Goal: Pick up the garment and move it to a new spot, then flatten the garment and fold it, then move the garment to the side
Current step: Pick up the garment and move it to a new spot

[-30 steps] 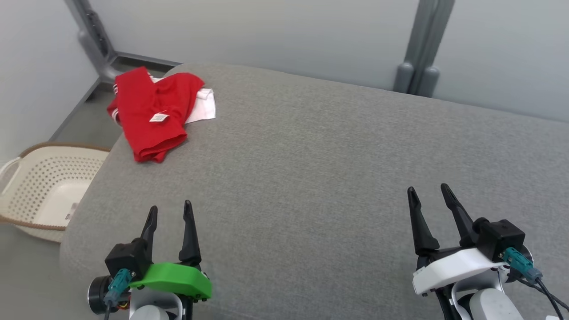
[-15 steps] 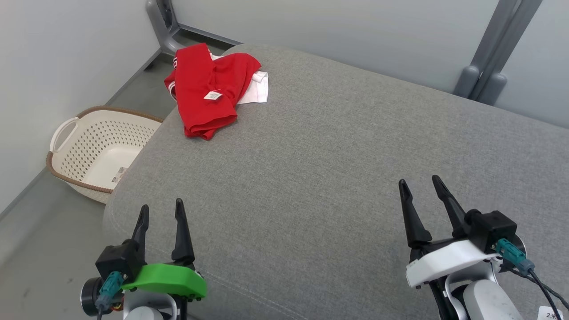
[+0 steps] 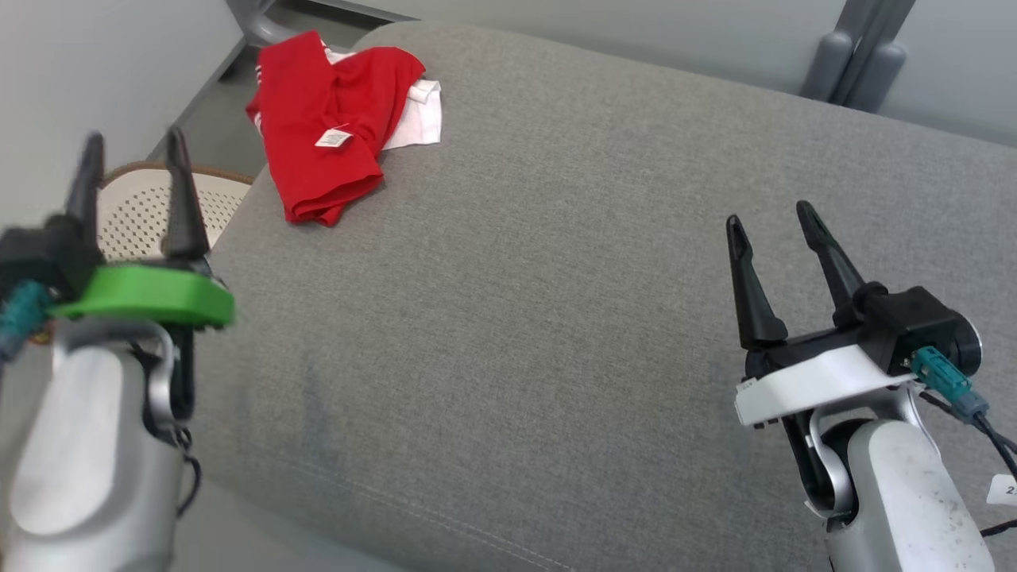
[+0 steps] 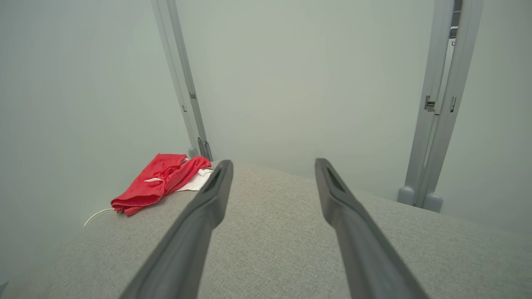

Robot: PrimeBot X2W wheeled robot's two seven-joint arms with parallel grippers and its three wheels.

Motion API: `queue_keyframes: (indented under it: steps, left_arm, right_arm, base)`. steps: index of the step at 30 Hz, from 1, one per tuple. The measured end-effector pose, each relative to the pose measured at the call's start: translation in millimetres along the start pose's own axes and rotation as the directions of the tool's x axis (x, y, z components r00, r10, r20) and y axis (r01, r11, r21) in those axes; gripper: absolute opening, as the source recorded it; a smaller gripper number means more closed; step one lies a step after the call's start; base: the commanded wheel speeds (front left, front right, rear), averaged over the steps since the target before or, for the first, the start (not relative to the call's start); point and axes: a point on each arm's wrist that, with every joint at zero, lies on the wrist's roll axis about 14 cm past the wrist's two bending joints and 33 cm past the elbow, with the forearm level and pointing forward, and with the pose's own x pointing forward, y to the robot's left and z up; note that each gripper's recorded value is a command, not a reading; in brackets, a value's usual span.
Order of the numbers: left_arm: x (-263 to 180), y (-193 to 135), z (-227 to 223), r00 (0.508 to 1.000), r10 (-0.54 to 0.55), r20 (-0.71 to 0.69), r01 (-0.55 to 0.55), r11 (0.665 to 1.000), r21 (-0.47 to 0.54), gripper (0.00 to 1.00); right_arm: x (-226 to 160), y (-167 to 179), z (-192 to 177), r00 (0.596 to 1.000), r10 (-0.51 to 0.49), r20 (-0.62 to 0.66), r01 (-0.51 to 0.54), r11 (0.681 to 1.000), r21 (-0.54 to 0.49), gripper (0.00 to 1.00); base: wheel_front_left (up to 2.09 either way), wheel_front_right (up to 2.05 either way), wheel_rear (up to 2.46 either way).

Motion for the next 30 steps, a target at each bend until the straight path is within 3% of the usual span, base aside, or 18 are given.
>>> queue_keyframes:
  steps: [5,11,15,18,24,28,29,30]
  left_arm:
    - [77.0,-11.0,24.7,0.996,-0.086,-0.033,0.09,0.983,0.163,1.0]
    - [143.0,-27.3,-22.3,0.957,-0.053,-0.286,0.091,0.988,0.122,1.0]
    - [145.6,-33.0,-106.2,0.835,-0.011,-0.55,0.077,0.992,0.098,1.0]
    - [138.4,-47.9,-159.4,0.742,-0.017,-0.67,0.093,0.993,0.078,1.0]
    - [109.9,-66.8,-252.0,0.576,-0.006,-0.817,0.089,0.995,0.055,1.0]
    - [95.8,-69.7,-283.0,0.504,0.012,-0.864,0.089,0.994,0.066,1.0]
    - [94.4,-71.1,-286.7,0.495,0.011,-0.869,0.092,0.994,0.066,0.96]
    - [95.5,-72.4,-288.3,0.493,0.008,-0.87,0.097,0.993,0.064,0.47]
  right_arm:
    - [8.3,-24.9,-1.3,0.999,-0.043,-0.005,0.042,0.998,-0.049,1.0]
    - [11.0,-60.9,-15.8,0.993,-0.113,-0.03,0.109,0.99,-0.09,1.0]
    - [4.0,-87.5,-36.7,0.983,-0.172,-0.07,0.165,0.982,-0.097,1.0]
    - [-5.5,-106.6,-54.7,0.97,-0.218,-0.107,0.207,0.972,-0.109,1.0]
    - [-29.4,-141.1,-87.5,0.935,-0.307,-0.18,0.286,0.949,-0.131,1.0]
    - [-39.6,-151.3,-99.3,0.92,-0.334,-0.207,0.31,0.941,-0.138,1.0]
    - [-41.0,-152.3,-101.2,0.918,-0.337,-0.211,0.313,0.94,-0.137,1.0]
    - [-42.2,-152.8,-102.9,0.916,-0.338,-0.215,0.316,0.94,-0.132,1.0]
  base:
    - [0.0,0.0,0.0]
    - [0.0,0.0,0.0]
    - [0.0,0.0,0.0]
    - [0.0,0.0,0.0]
    - [0.0,0.0,0.0]
    - [0.0,0.0,0.0]
    - [0.0,0.0,0.0]
    - [0.0,0.0,0.0]
